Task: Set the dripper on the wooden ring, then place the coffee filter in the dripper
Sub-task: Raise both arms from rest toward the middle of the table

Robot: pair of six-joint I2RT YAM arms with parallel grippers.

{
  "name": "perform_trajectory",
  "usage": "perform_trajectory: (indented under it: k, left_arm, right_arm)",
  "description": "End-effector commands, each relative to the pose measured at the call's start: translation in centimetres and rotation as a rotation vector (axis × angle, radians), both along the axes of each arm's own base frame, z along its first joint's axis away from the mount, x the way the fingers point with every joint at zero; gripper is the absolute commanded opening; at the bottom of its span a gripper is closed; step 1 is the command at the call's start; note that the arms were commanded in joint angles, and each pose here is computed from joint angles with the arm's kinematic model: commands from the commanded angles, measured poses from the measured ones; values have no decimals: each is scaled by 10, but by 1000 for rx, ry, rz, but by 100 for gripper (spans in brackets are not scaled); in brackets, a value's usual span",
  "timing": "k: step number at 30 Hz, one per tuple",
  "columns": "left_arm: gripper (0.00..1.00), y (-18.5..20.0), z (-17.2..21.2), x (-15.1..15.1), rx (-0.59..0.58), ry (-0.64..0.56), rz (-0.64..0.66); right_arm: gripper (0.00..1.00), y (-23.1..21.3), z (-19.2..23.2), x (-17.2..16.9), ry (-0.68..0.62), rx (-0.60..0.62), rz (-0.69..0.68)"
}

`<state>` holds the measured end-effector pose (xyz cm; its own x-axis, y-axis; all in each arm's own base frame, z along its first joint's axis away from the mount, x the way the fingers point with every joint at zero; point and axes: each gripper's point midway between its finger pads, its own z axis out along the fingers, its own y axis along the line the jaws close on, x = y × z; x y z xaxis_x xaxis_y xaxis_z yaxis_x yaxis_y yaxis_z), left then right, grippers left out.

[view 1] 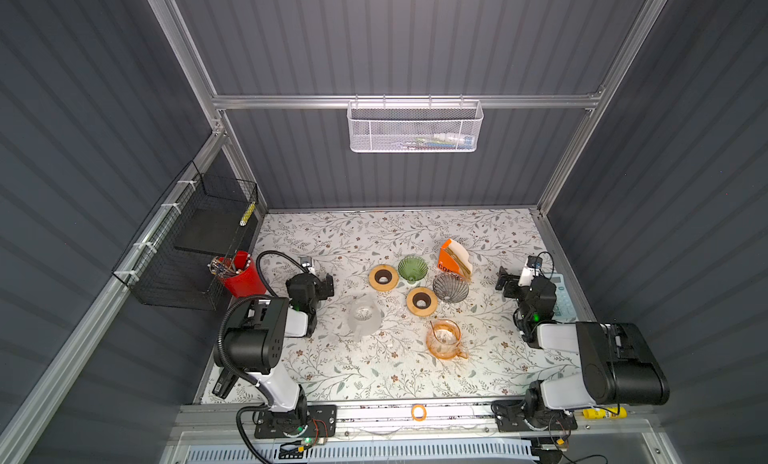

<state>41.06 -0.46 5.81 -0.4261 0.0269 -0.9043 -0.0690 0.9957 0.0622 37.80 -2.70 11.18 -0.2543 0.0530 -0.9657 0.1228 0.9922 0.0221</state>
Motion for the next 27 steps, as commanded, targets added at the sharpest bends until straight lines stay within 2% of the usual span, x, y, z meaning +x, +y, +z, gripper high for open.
perform_trajectory:
  k: [1,10,15,18,20,22,24,27]
  left_arm:
    - [100,0,5,7,11,-22,-12]
    - [99,0,5,8,10,-20,-14]
    - [89,4,10,8,13,-32,12]
    - [82,5,29,10,15,12,24]
    - [78,5,46,13,1,35,33]
    - [76,1,63,12,-57,29,37]
    - [74,-7,81,8,-124,11,18]
    - [72,-24,108,-1,-198,9,-15]
  right_arm:
    - [99,1,10,6,-33,-5,-1]
    - [99,0,8,9,-21,21,24]
    - [99,5,8,9,-20,18,52]
    - [99,13,13,6,-37,6,98]
    - [98,3,25,2,-56,-14,6]
    - [92,-9,40,-3,-60,-33,-91]
    - [86,-8,56,-7,-39,-66,-131]
    - [83,0,78,-17,19,-113,-170]
